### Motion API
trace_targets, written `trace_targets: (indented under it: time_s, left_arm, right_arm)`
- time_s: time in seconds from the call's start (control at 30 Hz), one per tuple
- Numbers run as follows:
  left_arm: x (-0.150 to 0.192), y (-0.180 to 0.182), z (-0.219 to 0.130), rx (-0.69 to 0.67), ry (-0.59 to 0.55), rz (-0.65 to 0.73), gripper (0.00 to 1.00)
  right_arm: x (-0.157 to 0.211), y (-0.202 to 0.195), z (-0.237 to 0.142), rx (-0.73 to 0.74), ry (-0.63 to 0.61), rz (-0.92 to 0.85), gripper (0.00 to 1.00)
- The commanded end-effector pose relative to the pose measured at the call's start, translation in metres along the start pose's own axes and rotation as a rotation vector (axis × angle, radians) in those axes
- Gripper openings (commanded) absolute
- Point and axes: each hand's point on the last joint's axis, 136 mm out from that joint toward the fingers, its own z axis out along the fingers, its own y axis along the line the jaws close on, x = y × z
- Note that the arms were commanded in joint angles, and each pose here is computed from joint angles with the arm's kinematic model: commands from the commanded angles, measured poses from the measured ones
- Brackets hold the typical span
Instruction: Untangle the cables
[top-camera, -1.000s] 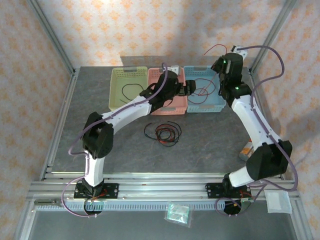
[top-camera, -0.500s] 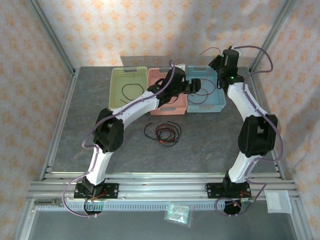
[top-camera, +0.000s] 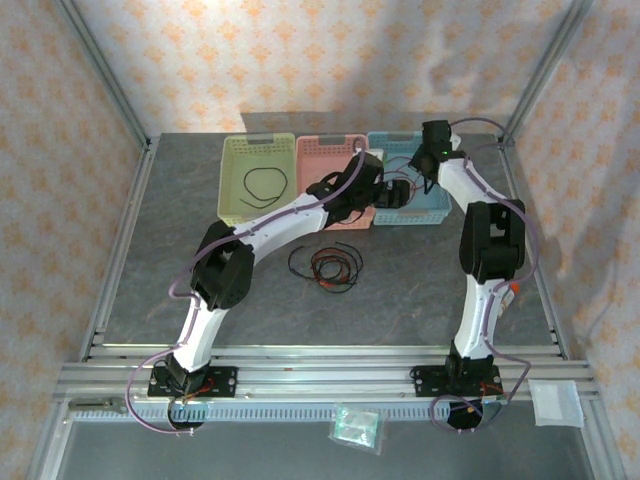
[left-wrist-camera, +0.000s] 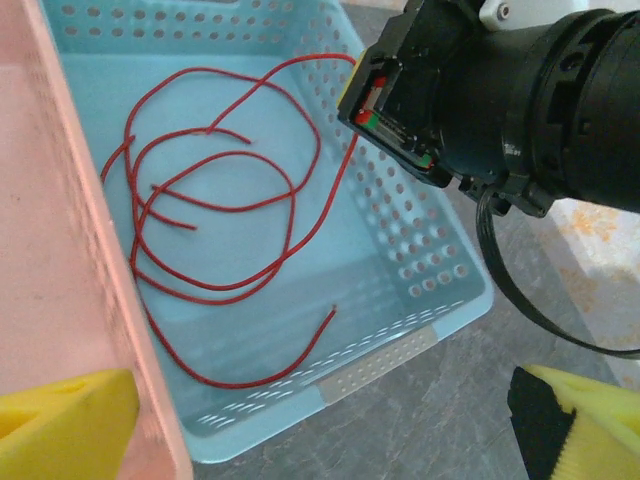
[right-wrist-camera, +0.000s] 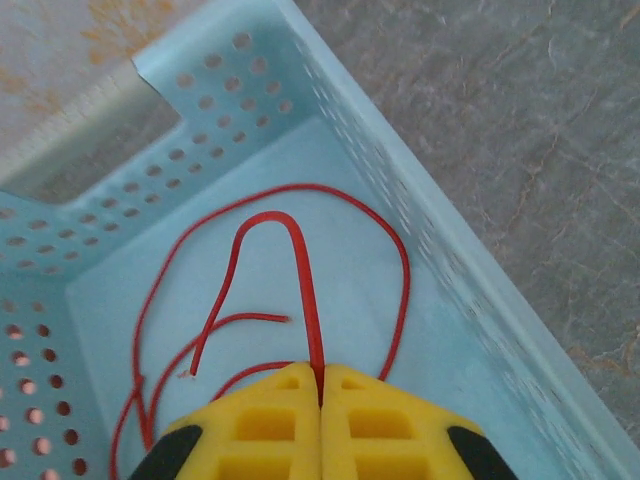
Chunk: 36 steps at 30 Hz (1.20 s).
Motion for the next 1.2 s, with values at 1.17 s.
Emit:
trace_targets:
  time_s: [1.17]
  left_arm:
    - [0.151, 0.155, -0.192, -0.275, -0.040, -0.152, 0.90]
  right_arm:
    - [0.207, 0.051, -0.203, -0.309, -0.004, -0.280, 0.32]
